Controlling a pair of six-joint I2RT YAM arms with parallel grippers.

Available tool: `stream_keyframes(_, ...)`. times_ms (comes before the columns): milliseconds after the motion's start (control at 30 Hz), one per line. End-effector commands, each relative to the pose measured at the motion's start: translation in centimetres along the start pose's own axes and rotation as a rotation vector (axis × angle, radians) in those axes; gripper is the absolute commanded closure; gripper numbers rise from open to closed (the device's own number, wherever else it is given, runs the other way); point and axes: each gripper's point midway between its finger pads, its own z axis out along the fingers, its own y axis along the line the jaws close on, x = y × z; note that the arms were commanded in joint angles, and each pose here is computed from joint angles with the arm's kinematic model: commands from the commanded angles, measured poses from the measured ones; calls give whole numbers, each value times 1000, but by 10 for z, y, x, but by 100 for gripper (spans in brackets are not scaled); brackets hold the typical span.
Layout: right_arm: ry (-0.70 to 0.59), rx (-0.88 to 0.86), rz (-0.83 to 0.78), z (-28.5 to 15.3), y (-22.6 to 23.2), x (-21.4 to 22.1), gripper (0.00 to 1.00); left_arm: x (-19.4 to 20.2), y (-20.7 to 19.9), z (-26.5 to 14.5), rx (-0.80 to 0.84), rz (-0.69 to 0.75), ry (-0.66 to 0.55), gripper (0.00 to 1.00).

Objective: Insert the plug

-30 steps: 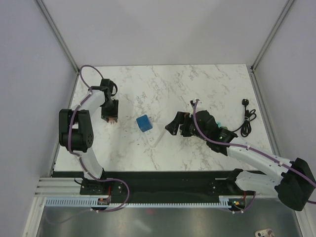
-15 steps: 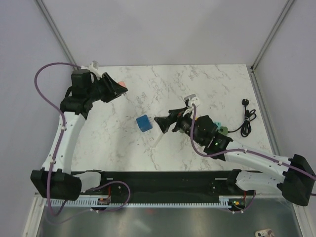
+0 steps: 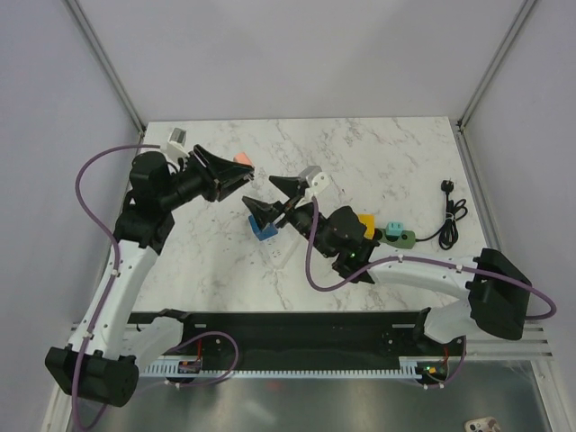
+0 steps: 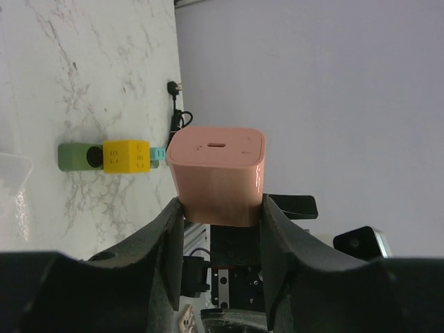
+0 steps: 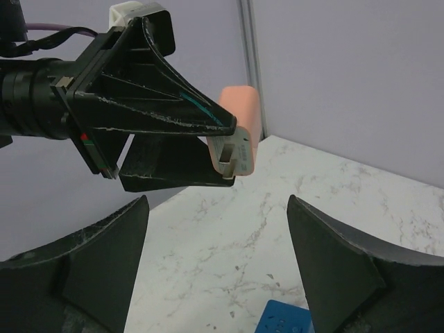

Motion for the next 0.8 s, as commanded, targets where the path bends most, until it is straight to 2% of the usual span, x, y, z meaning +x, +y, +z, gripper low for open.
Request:
stream_keyframes(0, -131, 11, -15, 17, 13, -38, 12, 6, -42, -20, 140, 13, -10, 98)
stream_keyframes(467, -164, 95, -55, 24, 14, -46, 19, 22, -39, -36, 164, 53, -17, 98)
stream_keyframes(767, -144, 52, -96, 11, 18, -56, 12, 17, -35, -31, 147, 81, -33, 98)
